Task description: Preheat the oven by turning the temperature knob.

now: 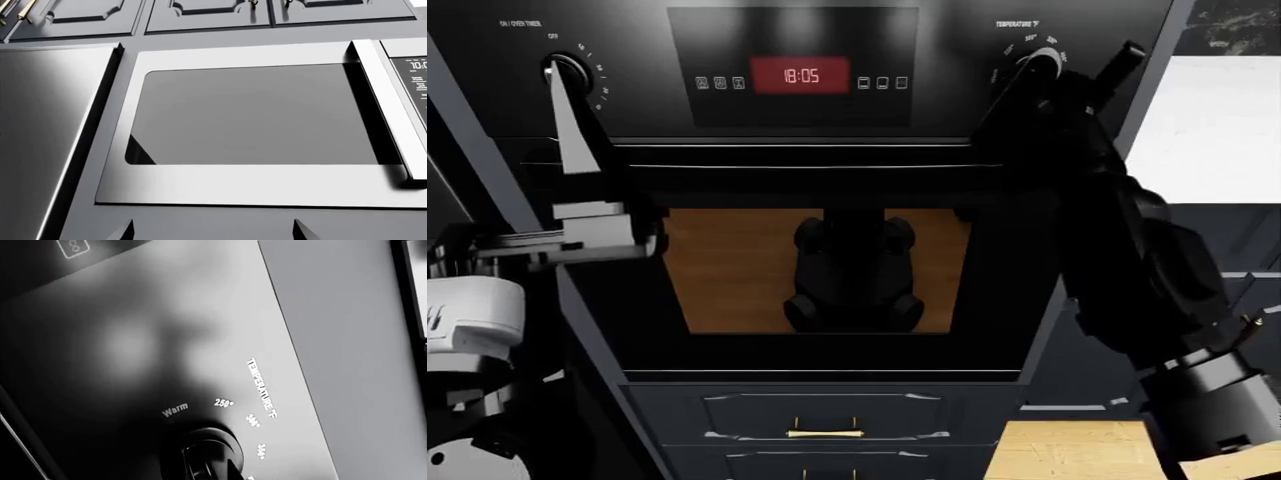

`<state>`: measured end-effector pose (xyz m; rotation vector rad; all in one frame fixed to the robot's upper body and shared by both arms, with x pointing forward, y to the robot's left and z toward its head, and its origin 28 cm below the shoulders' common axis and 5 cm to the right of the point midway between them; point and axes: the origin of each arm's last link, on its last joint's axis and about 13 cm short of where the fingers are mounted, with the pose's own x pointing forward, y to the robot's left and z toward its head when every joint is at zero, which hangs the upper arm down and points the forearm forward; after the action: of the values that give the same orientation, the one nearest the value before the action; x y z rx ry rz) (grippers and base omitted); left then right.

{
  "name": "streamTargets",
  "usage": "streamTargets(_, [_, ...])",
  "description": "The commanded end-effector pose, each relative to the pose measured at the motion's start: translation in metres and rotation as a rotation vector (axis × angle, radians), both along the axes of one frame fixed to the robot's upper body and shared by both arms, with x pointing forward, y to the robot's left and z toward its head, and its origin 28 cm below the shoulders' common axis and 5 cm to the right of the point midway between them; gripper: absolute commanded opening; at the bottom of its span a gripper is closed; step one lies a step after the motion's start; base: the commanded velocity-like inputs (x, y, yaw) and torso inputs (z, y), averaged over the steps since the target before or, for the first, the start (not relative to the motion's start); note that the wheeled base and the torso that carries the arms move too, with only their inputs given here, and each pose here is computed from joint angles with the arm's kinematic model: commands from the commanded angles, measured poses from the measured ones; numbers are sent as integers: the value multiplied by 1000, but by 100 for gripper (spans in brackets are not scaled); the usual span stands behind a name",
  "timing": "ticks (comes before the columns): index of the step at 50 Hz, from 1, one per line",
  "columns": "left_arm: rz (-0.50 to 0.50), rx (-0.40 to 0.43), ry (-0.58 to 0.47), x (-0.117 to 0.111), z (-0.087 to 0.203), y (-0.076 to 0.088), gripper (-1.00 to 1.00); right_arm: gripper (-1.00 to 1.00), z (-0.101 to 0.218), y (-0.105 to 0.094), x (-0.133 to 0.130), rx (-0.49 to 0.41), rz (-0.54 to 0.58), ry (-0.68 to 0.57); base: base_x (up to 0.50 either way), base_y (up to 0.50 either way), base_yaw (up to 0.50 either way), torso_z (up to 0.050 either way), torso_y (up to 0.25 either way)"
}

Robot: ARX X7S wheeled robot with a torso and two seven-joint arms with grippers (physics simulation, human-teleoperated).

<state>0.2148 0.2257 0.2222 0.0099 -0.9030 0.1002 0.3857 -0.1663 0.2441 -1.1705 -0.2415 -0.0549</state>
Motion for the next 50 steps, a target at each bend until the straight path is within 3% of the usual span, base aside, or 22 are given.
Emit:
streamTargets(1, [3, -4, -2, 5, 0, 3, 100, -100, -1, 23, 7, 109, 93, 42, 24, 3, 17, 0, 0])
streamTargets(12, [3, -3, -4, 0, 1, 1, 100, -100, -1, 21, 0, 142, 90, 37, 13, 2, 14, 1, 0])
streamTargets(13, [2, -3, -3, -1, 1, 1, 100, -100, 0, 21, -1, 184, 96, 42, 0, 4, 8, 0, 0])
streamTargets(21, [-1, -2, -2, -3, 0, -1, 100, -100, -1, 21, -7, 272, 91, 45, -2, 1, 1, 0, 0])
streamTargets(50, [-14, -11, 0, -2, 1, 0, 100, -100, -5, 21, -16, 473, 85, 48, -4, 0, 0, 0, 1])
